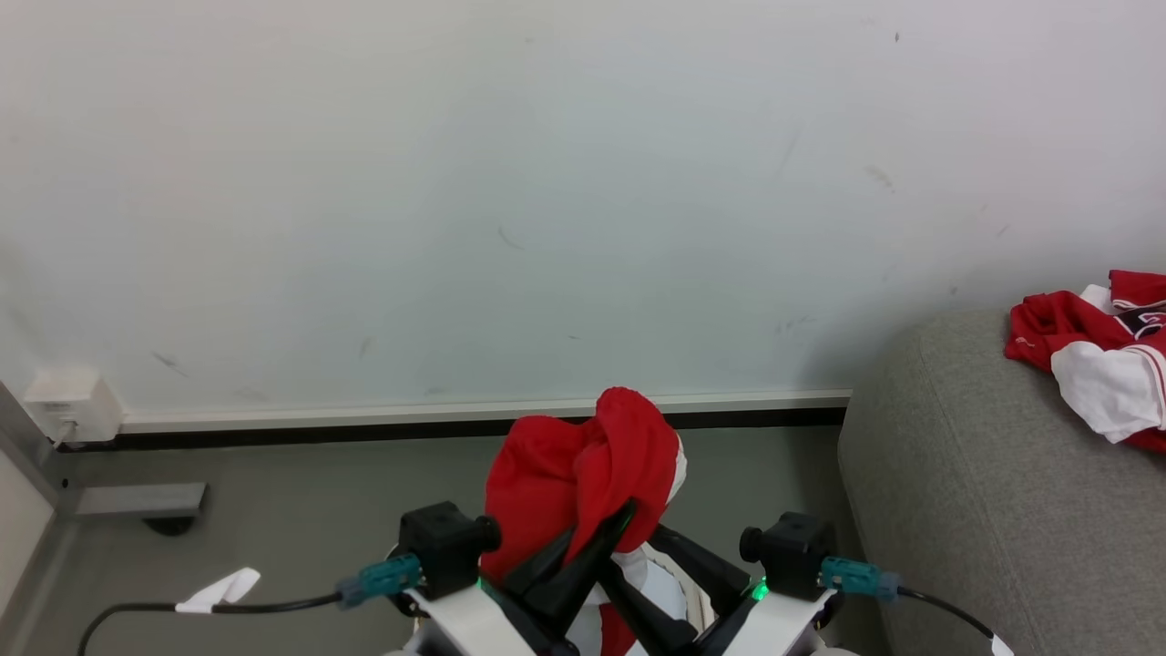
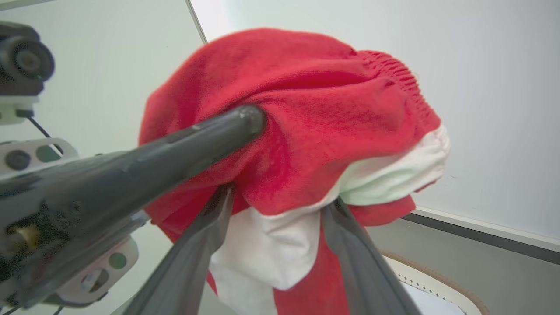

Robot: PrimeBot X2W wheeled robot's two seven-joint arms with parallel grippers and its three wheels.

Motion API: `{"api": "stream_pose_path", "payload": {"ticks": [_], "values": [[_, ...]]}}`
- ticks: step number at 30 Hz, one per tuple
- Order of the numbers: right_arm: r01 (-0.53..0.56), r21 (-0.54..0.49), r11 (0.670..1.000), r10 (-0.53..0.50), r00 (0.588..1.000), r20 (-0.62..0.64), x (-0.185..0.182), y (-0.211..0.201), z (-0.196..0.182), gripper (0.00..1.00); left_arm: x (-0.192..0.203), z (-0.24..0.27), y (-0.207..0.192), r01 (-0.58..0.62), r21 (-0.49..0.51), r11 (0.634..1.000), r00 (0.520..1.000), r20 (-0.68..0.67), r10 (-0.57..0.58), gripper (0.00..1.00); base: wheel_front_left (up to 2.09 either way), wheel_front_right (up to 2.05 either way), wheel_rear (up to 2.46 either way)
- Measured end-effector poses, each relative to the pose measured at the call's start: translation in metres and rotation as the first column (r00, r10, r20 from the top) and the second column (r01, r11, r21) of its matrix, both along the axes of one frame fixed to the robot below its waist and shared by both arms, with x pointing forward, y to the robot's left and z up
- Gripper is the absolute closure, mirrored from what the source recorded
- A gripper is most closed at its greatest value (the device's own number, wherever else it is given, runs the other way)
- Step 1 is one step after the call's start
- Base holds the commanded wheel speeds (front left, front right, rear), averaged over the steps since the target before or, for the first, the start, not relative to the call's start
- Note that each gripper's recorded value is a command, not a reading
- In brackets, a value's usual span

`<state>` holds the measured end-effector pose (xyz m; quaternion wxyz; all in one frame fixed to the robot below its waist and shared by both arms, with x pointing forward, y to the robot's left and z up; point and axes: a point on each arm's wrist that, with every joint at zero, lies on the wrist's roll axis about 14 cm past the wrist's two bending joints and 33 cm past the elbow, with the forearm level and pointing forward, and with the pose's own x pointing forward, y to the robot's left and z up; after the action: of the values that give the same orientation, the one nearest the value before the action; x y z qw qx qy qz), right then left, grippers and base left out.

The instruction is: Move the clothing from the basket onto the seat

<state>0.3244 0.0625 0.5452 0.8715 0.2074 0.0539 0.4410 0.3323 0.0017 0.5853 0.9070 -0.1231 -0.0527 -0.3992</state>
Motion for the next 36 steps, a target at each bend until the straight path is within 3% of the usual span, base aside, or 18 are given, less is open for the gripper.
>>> {"api": "stream_pose_path", "payload": {"ticks": [1, 2, 3, 4, 10, 13, 14, 15, 16, 26, 36], "values": [[0.0, -0.009, 1.0, 0.0, 1.0, 0.01, 0.001, 0.0, 0.0, 0.0, 0.0, 0.0, -0.001, 0.003, -0.001, 1.0, 1.0, -0.003, -0.003, 1.0, 0.0, 0.0, 0.0], [-0.001, -0.015, 1.0, 0.002, 1.0, 0.014, 0.002, 0.0, 0.0, 0.42, -0.001, -0.001, -0.002, 0.006, 0.001, 1.0, 1.0, -0.005, -0.006, 1.0, 0.0, 0.0, 0.0], [-0.001, -0.02, 1.0, 0.002, 1.0, 0.018, 0.003, 0.0, 0.0, 0.75, -0.002, -0.002, -0.002, 0.011, 0.003, 1.0, 1.0, -0.007, -0.011, 1.0, 0.0, 0.0, 0.0], [0.0, -0.022, 1.0, 0.001, 1.0, 0.023, 0.004, 0.001, 0.001, 1.0, -0.002, -0.002, -0.003, 0.014, 0.002, 1.0, 1.0, -0.011, -0.014, 1.0, 0.0, 0.0, 0.0], [0.001, -0.03, 1.0, 0.0, 1.0, 0.03, 0.005, 0.0, 0.0, 1.0, -0.002, -0.009, -0.004, 0.015, 0.021, 1.0, 1.0, -0.027, -0.014, 1.0, 0.0, 0.0, 0.0], [0.03, -0.025, 0.999, -0.029, 0.999, 0.038, 0.012, -0.008, 0.003, 1.0, 0.0, -0.014, -0.004, 0.01, 0.039, 0.999, 1.0, -0.03, -0.009, 0.56, 0.0, 0.0, 0.0], [0.041, -0.023, 0.999, -0.04, 0.998, 0.043, 0.015, -0.011, 0.004, 1.0, 0.001, -0.015, -0.004, 0.01, 0.041, 0.999, 0.999, -0.031, -0.009, 0.5, 0.0, 0.0, 0.0], [0.053, -0.02, 0.998, -0.052, 0.998, 0.043, 0.017, -0.014, 0.004, 1.0, 0.002, -0.015, -0.005, 0.008, 0.046, 0.999, 1.0, -0.028, -0.007, 0.1, 0.0, 0.0, 0.0], [0.07, -0.019, 0.997, -0.069, 0.997, 0.045, 0.02, -0.019, 0.005, 1.0, 0.002, -0.017, -0.005, 0.006, 0.053, 0.999, 1.0, -0.027, -0.005, 0.0, 0.0, 0.0, 0.0], [0.263, -0.044, 0.964, -0.258, 0.962, 0.092, 0.047, -0.087, 0.004, 1.0, 0.013, -0.03, -0.013, 0.009, 0.089, 0.996, 0.999, -0.036, -0.005, 0.0, 0.0, 0.0, 0.0], [0.461, -0.066, 0.885, -0.452, 0.884, 0.121, 0.049, -0.17, 0.001, 1.0, 0.017, -0.038, -0.046, 0.099, 0.09, 0.991, 0.994, -0.045, -0.095, 0.0, 0.0, 0.0, 0.0]]}}
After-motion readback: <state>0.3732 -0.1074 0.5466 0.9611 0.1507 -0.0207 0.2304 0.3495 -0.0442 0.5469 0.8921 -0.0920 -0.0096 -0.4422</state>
